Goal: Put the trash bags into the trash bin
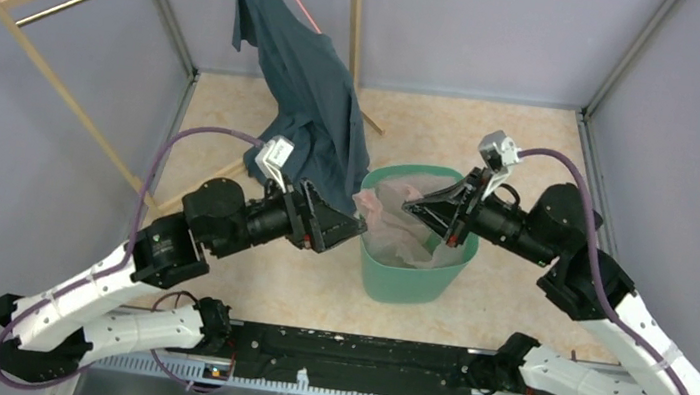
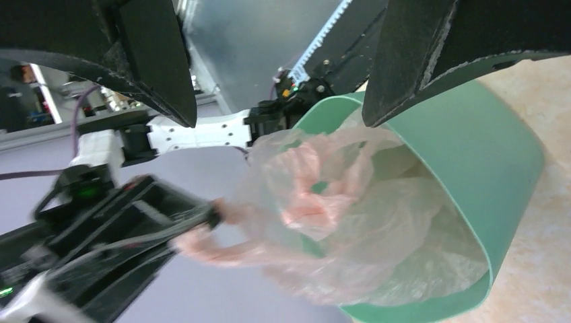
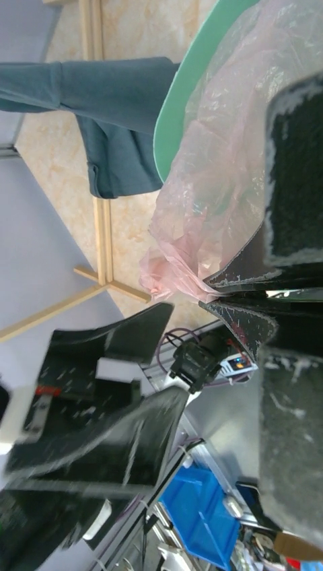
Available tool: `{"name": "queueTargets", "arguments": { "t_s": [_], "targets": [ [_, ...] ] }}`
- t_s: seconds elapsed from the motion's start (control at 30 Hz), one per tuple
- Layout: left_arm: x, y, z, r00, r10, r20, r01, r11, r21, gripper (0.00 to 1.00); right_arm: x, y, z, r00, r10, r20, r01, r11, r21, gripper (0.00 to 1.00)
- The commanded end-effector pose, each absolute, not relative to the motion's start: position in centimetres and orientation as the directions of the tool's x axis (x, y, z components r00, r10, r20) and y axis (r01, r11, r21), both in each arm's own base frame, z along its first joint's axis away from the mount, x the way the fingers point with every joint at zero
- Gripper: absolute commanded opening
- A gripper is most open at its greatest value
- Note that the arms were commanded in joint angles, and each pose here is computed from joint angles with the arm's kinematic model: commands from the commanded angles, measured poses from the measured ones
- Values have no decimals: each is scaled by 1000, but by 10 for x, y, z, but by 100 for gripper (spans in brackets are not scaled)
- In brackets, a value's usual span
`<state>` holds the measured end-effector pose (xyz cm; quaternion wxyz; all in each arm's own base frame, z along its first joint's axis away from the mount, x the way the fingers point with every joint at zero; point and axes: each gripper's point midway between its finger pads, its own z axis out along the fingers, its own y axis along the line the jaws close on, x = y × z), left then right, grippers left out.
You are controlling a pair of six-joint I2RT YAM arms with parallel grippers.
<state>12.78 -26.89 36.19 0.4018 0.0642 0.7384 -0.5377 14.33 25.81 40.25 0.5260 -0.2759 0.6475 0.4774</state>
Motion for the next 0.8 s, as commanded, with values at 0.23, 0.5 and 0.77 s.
{"name": "queueTargets", "arguments": {
  "t_s": [0.23,0.5,0.77],
  "targets": [
    [161,-272,393,-743,-422,-520,208,592,-778,99,136,267,426,-298,202,-933,-881,318,350,0],
    [163,-300,375,-785,-352,-511,227,603,-765,82,144,247,438,-266,276,-924,-839,405,362,0],
    [156,-280,365,-763,-428,-483,207,546,-812,75,152,221,447,-219,346,-912,-781,499,377,0]
  ]
}}
